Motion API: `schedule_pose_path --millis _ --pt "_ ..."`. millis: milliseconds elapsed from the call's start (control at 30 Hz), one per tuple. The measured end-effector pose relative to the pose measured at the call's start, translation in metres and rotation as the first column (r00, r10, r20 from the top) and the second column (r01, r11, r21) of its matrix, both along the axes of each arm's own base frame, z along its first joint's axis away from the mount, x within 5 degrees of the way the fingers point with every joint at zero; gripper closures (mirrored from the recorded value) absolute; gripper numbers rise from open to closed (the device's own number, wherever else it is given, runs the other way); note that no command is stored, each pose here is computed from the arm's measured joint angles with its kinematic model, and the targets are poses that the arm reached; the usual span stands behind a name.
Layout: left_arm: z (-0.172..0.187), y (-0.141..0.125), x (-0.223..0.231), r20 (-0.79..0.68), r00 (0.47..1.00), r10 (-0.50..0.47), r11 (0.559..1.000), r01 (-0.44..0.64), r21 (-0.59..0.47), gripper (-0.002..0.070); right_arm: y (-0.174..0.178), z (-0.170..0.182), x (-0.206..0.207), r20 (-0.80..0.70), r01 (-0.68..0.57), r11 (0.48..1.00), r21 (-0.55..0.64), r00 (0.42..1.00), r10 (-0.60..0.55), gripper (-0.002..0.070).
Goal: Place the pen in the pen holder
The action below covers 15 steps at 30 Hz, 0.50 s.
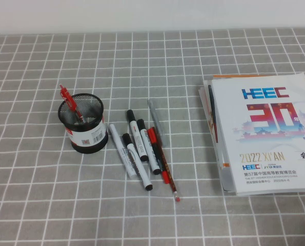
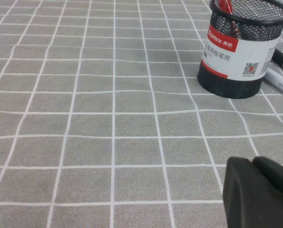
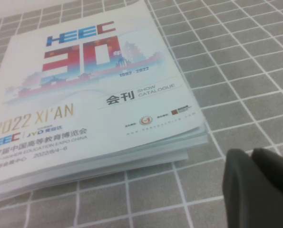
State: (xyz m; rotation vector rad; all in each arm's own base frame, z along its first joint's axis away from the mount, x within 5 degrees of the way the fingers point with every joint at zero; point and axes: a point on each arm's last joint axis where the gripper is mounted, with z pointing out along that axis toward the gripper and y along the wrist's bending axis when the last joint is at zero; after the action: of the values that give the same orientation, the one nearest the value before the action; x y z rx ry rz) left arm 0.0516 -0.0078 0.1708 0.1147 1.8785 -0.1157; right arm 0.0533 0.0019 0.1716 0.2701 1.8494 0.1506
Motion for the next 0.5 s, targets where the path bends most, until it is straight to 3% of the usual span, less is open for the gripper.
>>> schedule_pose_path --millis 500 --pt "0.0000 0.0000 0.0000 0.000 1.000 0.000 1.000 0.000 0.000 0.0681 0.0004 0.0001 0.0001 0.002 -0.001 1.000 0.013 1.000 0.001 0.0689"
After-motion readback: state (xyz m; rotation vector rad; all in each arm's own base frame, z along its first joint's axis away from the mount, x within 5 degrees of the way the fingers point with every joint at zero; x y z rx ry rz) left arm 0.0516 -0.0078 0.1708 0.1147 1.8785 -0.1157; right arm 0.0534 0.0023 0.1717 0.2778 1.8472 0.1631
